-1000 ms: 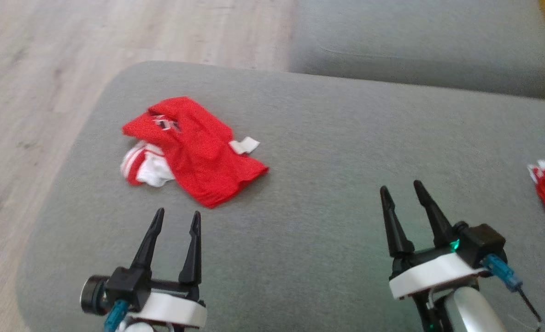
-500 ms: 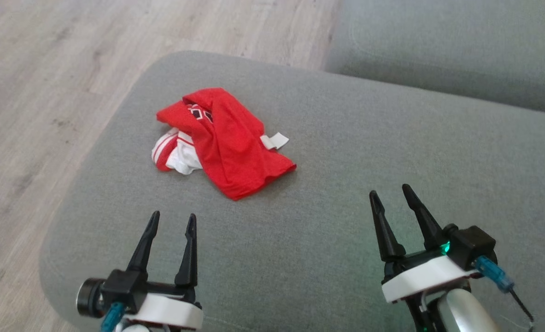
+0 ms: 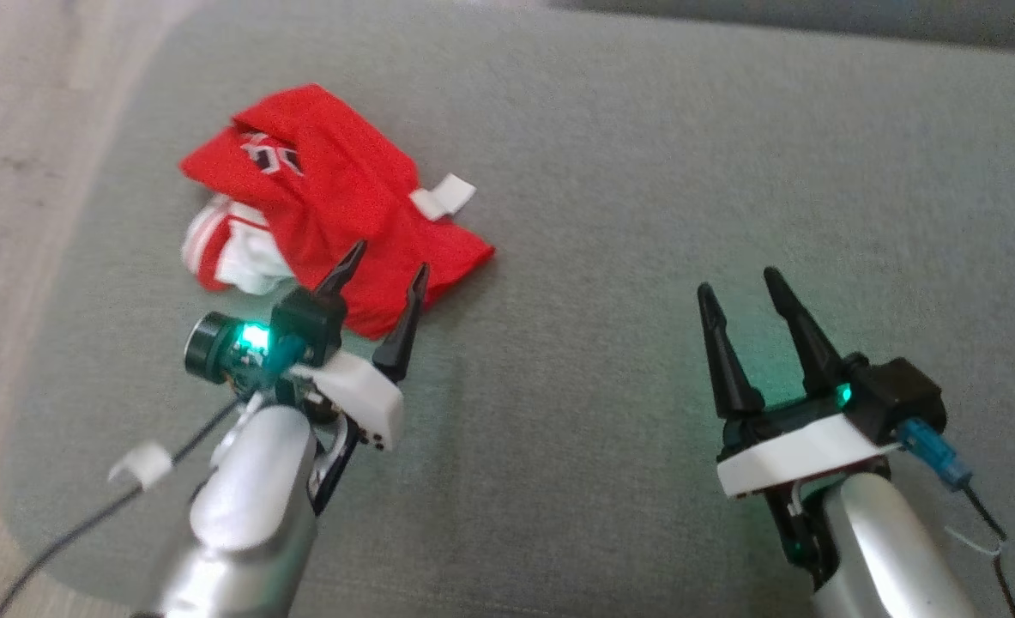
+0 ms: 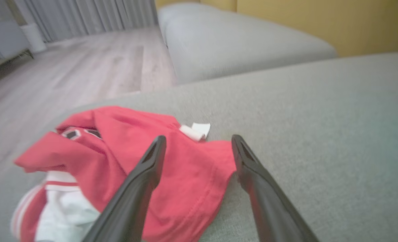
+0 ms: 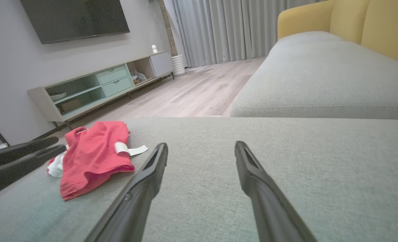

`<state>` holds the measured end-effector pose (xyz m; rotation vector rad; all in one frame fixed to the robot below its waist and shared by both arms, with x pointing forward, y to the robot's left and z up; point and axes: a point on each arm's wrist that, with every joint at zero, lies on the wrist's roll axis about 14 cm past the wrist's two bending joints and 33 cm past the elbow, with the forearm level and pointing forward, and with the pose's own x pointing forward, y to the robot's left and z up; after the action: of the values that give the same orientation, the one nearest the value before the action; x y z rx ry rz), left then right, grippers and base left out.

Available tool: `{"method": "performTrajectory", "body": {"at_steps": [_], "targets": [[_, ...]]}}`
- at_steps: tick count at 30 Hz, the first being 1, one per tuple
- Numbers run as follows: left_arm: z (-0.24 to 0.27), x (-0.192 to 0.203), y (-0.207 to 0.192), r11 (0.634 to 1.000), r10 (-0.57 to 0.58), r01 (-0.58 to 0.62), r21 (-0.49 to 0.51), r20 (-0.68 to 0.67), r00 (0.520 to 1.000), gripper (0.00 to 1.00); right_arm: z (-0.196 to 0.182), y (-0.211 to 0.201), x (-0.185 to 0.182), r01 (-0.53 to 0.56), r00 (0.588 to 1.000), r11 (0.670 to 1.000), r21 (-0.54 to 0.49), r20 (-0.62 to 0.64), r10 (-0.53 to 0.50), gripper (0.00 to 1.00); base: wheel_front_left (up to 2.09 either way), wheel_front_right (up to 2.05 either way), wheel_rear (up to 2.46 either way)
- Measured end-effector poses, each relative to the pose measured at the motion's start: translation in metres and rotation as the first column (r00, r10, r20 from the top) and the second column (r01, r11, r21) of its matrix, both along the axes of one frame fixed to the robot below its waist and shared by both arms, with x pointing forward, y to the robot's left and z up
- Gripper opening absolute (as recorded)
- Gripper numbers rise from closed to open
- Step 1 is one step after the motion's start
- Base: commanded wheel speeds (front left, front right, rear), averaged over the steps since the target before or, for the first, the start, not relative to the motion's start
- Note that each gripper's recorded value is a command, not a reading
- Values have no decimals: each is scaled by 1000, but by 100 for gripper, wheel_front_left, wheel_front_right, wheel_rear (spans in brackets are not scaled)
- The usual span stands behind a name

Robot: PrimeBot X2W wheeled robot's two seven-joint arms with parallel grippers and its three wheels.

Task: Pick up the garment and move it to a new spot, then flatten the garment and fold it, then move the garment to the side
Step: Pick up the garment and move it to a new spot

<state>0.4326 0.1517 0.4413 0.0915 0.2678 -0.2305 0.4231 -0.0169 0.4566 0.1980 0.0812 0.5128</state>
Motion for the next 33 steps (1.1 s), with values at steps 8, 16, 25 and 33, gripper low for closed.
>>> {"method": "performTrajectory", "body": {"at_steps": [8, 16, 25, 33], "targets": [[-75, 7, -35, 984, -153, 174, 46, -296, 943, 100, -22, -32, 15, 93, 994, 996, -14, -49, -94, 100, 0, 0, 0], [-81, 26, -27, 979, -156, 190, 74, -327, 932, 0, -23, -53, 16, 148, 988, 989, -27, -49, -149, 100, 0, 0, 0], [-48, 23, -43, 986, -162, 155, -53, -155, 975, 0, 4, -66, 8, 185, 983, 983, -17, 9, -185, 100, 0, 0, 0], [28, 27, -129, 926, -311, 325, -190, 101, 945, 0, 19, -96, -15, 268, 963, 963, -7, 32, -268, 100, 0, 0, 0]]}}
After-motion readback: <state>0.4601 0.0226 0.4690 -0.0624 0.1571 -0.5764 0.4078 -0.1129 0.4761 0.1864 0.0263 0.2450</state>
